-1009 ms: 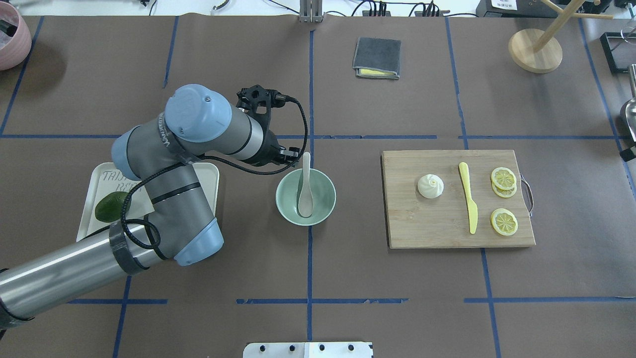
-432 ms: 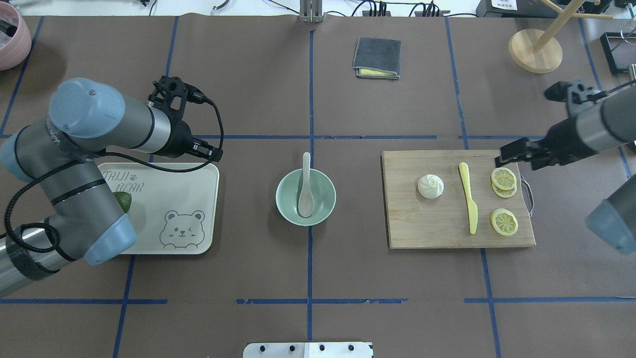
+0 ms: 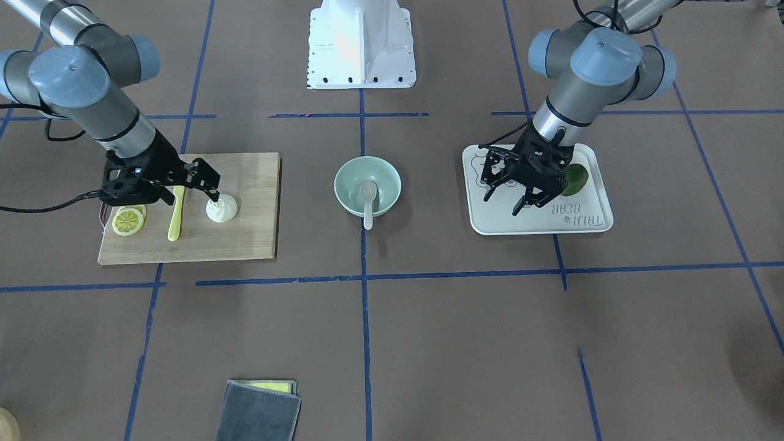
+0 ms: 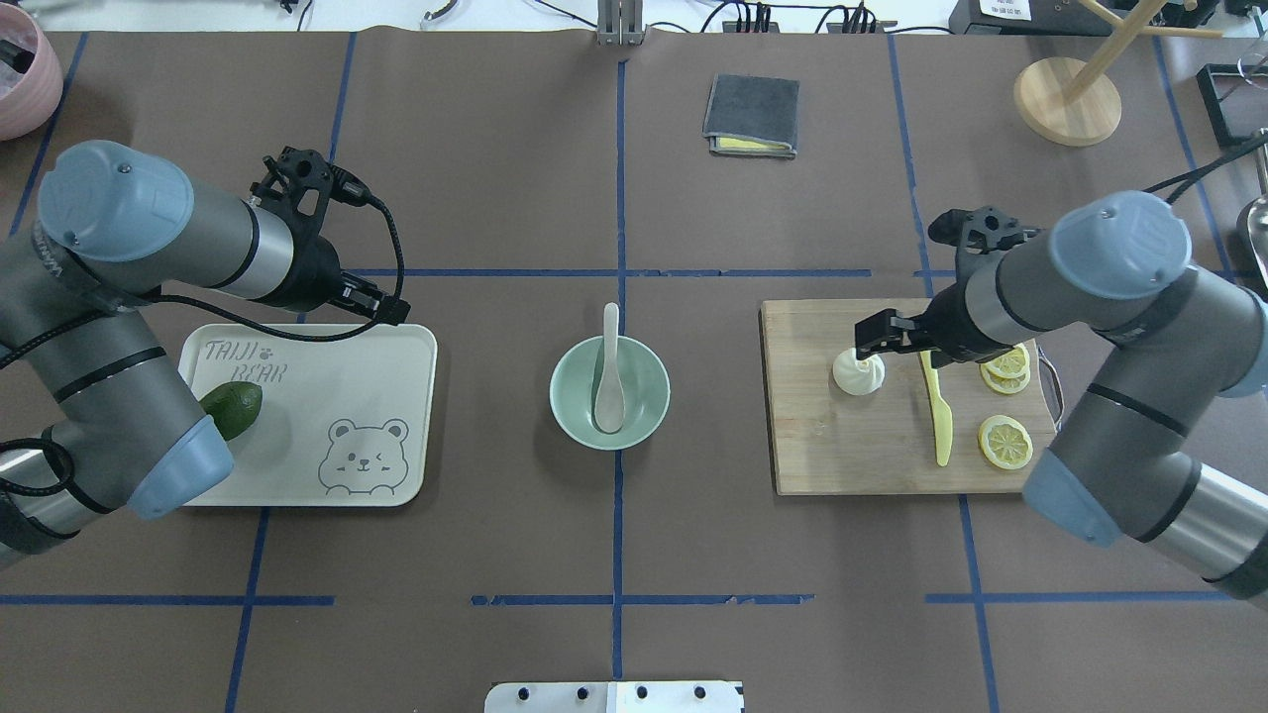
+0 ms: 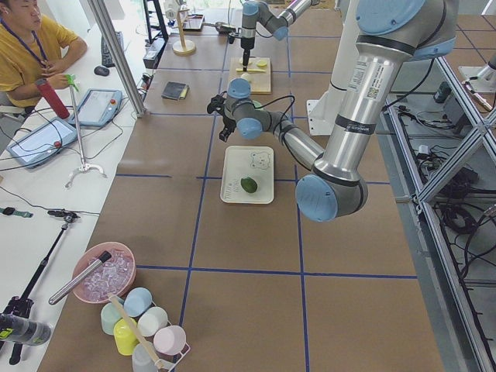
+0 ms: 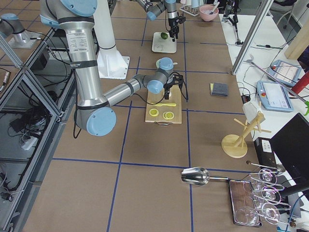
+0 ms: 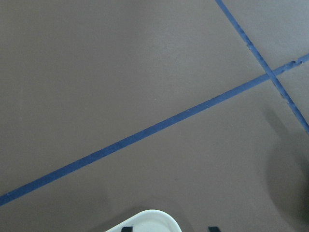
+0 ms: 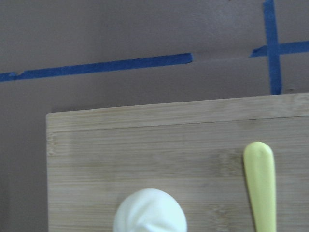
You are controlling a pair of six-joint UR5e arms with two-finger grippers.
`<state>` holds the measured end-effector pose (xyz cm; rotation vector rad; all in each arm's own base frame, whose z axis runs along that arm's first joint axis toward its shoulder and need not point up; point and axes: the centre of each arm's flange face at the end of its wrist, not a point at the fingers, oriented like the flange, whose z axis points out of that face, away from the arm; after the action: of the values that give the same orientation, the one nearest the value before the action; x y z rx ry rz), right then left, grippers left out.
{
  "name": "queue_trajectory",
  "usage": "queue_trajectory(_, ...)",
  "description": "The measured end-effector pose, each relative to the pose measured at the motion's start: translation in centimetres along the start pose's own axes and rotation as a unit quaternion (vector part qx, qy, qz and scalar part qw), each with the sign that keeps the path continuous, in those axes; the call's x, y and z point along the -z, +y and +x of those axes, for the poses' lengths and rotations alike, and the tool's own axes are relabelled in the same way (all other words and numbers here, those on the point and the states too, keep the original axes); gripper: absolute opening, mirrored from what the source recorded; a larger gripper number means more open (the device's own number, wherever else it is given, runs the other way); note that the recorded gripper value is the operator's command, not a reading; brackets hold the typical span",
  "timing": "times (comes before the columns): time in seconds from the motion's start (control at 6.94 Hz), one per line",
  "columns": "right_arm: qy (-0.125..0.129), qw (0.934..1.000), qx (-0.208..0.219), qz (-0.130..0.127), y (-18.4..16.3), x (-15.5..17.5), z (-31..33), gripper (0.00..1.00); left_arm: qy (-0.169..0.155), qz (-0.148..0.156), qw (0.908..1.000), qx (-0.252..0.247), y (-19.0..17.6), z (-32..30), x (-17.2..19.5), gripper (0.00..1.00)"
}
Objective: Put spoon and bun in bowl
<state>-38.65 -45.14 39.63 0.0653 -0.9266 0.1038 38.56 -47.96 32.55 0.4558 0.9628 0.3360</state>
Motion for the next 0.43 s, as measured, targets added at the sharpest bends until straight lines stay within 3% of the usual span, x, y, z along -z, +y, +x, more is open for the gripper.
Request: queue_trajectory(0.43,0.032,0.9995,-0.005,0.007,-0.12,-1.5,-2.15,1.0,0.001,-0.002,1.0,0.0,0.1,-0.08,-0.1,0.67)
